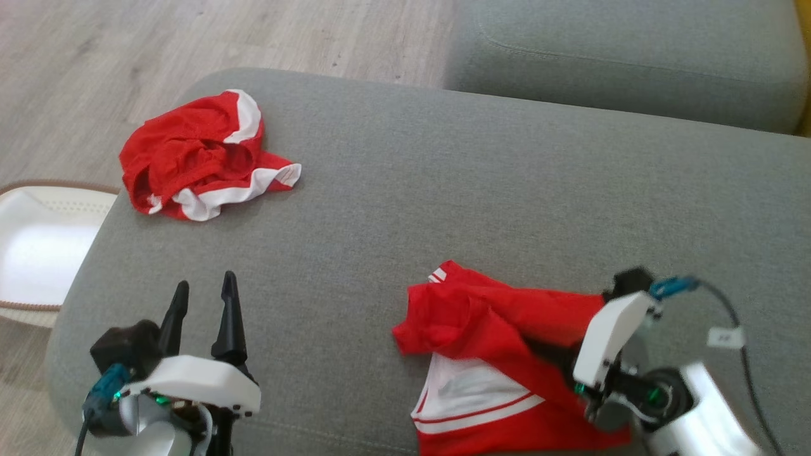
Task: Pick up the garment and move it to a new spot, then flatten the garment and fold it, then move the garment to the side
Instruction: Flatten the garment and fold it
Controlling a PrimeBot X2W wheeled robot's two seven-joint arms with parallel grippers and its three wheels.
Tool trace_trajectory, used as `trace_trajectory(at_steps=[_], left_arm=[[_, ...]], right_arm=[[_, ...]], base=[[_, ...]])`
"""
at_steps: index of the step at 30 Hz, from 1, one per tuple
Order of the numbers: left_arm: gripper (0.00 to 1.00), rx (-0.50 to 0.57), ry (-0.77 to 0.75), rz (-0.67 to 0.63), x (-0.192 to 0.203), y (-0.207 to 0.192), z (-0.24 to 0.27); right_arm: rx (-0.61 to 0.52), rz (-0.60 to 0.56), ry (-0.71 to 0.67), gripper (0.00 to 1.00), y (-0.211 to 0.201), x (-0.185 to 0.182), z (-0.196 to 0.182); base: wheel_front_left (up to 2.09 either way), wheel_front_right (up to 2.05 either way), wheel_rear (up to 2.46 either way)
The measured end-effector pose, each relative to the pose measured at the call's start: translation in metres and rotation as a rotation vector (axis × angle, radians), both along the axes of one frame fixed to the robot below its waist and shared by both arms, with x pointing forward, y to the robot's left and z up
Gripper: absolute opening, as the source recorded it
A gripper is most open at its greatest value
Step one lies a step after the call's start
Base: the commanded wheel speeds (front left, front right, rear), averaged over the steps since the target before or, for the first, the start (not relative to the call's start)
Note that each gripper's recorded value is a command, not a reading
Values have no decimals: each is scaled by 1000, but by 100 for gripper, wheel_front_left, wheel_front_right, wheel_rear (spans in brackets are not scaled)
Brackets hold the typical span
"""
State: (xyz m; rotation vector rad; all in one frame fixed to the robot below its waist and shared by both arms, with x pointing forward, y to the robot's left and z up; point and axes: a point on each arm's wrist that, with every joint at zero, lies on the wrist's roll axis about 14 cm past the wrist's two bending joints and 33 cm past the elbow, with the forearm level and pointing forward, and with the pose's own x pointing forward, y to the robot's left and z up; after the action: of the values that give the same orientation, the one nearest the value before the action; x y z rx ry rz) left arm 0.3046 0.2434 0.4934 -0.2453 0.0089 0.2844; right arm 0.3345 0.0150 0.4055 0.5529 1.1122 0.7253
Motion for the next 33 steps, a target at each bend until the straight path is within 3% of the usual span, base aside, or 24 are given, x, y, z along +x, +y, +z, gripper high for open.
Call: trace_trajectory(at_steps=[4,10,15,21,22,23,24,25,33], left_arm=[[100,0,8,13,-3,3,-3],[100,1,1,12,-3,3,-2],[100,1,-4,-2,1,-1,-1],[100,2,-17,-38,9,-11,3],[100,2,-20,-46,10,-13,4],[100,2,-23,-54,12,-15,5],[100,2,-29,-63,14,-18,7],[100,2,-34,-72,16,-20,8],[100,8,-71,-159,32,-45,20]], right_arm=[[8,54,129,0,7,-28,-15],[85,185,240,0,30,-73,-9],[169,205,230,0,43,-90,6],[377,52,48,0,48,-53,65],[403,10,2,12,44,-44,75],[423,-23,-41,12,40,-36,85],[440,-56,-90,44,34,-27,96],[455,-98,-149,100,27,-17,108],[428,-412,-608,100,-50,37,178]], base=[[0,0,0],[0,0,0],[0,0,0],[0,0,0],[0,0,0],[0,0,0],[0,0,0],[0,0,0],[0,0,0]])
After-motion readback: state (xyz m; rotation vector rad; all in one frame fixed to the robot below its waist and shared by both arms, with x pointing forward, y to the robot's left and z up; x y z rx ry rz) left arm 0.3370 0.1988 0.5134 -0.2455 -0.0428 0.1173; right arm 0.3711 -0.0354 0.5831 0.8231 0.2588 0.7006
